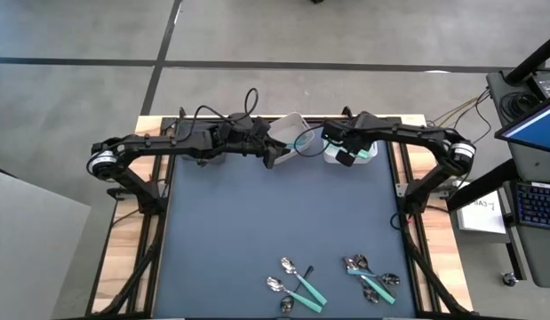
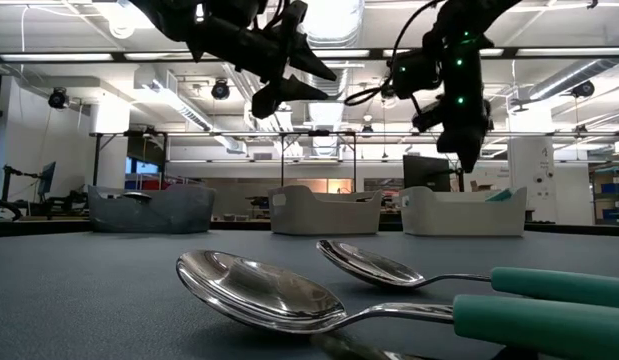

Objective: Sort silverware by color (type)
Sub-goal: Put the light blue spoon into the white bin, then put the blue spoon into the gray bin

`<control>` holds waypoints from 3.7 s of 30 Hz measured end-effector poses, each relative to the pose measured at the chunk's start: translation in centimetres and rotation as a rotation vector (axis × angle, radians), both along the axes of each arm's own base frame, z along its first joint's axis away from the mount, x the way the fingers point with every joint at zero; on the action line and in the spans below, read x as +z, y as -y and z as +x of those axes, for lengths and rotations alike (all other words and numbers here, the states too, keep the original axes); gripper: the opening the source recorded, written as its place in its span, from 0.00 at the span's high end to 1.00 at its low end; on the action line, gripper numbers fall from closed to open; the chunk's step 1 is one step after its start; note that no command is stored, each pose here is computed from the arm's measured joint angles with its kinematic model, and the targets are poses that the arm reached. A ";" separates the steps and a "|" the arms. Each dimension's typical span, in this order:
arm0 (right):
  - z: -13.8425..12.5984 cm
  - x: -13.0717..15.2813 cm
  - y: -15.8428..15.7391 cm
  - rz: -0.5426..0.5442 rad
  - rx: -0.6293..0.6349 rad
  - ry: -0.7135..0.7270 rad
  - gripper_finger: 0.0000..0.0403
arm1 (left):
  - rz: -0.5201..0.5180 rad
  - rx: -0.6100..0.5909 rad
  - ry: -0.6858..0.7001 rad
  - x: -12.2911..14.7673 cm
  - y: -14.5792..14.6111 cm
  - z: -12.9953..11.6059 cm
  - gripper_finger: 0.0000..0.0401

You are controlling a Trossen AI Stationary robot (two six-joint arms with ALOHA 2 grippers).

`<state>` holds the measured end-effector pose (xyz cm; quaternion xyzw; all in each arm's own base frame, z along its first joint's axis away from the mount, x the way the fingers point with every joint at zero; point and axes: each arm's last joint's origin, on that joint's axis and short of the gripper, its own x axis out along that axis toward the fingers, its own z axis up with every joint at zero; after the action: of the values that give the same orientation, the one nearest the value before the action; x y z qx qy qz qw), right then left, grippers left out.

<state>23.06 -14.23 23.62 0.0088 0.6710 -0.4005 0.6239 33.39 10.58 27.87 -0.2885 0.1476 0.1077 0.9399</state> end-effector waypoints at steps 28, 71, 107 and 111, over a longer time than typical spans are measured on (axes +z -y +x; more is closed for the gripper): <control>0.0 3.7 -22.9 0.541 -0.061 0.383 0.74 | 0.157 -0.078 -0.083 -0.6 0.0 -0.2 0.63; -5.9 -4.9 -31.9 0.764 0.548 0.308 0.79 | -0.109 -0.259 0.028 0.3 5.6 1.2 0.63; -6.3 -7.9 -33.4 0.823 0.538 0.383 0.79 | -0.084 -0.212 0.026 0.3 5.5 1.2 0.63; -6.3 -9.0 -33.8 0.803 0.534 0.347 0.79 | -0.084 -0.212 0.026 0.3 5.5 1.2 0.63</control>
<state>16.75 19.59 14.63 0.1426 0.6373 0.0694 0.7541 34.58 5.05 28.18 -0.3117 0.1695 -0.0024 0.9350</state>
